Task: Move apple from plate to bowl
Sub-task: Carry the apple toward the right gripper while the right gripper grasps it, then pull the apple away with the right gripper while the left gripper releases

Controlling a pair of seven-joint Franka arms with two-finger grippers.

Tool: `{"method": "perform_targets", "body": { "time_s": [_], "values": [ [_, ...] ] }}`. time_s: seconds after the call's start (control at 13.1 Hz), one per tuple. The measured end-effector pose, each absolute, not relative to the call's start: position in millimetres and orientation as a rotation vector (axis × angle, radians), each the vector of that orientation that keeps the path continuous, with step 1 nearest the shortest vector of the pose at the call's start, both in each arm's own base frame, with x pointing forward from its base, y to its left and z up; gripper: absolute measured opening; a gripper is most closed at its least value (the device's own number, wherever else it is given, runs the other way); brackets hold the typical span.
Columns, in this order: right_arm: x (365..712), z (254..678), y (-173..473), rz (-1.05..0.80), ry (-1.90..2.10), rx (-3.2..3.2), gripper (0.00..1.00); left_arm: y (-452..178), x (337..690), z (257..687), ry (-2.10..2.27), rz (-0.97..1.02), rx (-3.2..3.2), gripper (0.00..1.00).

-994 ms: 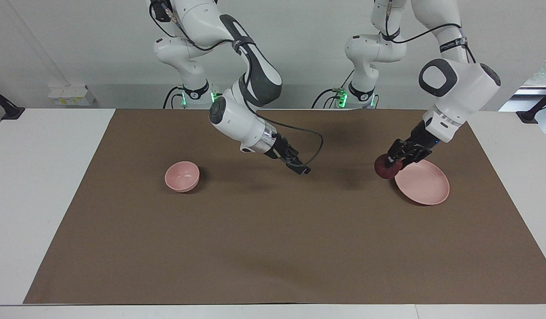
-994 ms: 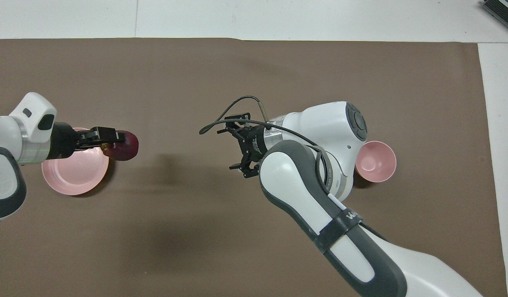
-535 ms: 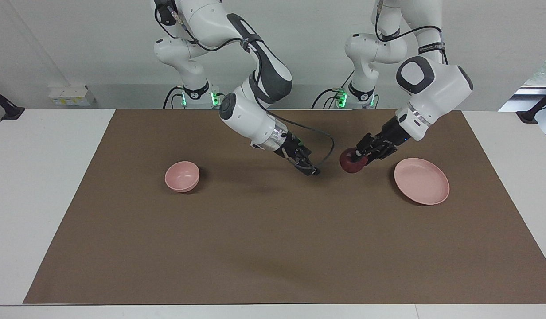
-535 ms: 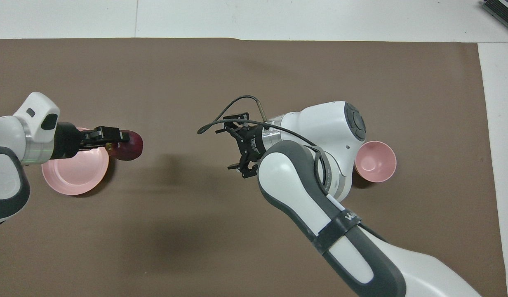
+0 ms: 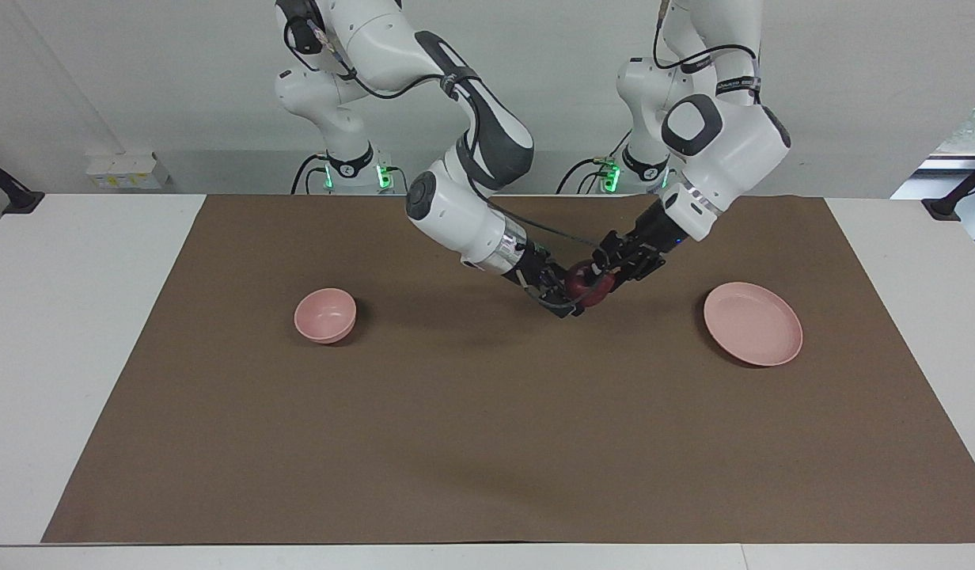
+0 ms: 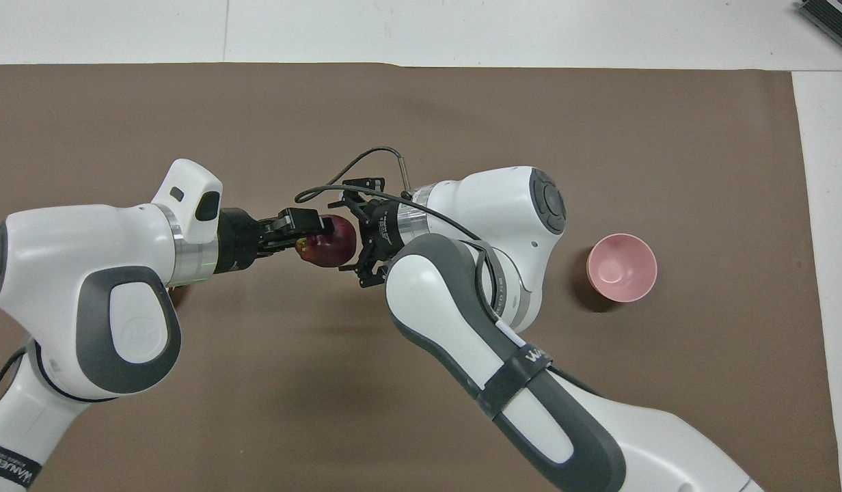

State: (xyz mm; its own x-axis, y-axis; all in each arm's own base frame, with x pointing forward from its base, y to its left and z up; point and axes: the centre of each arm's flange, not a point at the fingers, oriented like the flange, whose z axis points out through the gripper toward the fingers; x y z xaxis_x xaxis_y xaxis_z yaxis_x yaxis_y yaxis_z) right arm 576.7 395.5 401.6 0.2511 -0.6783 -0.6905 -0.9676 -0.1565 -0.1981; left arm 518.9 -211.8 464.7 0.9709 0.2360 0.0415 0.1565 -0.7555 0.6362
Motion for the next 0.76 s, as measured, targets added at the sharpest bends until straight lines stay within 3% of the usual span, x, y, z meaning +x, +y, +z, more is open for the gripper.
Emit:
{"method": "perform_targets", "body": {
  "time_s": [0.15,0.31,0.46,0.61,0.76],
  "values": [
    [576.3,400.9,396.1,0.605,1.494,-1.912,1.00,-215.7,517.9,465.4,0.284,0.157,2.439,0.59],
    [575.6,400.9,396.8,0.610,1.492,-1.915,0.78,-213.3,519.2,465.5,0.292,0.165,2.438,0.58],
    [575.7,401.2,396.7,0.609,1.490,-1.916,0.73,-213.3,519.2,465.3,0.292,0.165,2.438,0.59],
    [576.4,401.0,396.2,0.606,1.490,-1.915,0.69,-215.7,518.8,467.9,0.284,0.164,2.436,0.77],
    [577.2,401.5,395.5,0.602,1.486,-1.917,0.69,-216.0,519.1,469.6,0.281,0.164,2.435,0.82]
  ]
}}
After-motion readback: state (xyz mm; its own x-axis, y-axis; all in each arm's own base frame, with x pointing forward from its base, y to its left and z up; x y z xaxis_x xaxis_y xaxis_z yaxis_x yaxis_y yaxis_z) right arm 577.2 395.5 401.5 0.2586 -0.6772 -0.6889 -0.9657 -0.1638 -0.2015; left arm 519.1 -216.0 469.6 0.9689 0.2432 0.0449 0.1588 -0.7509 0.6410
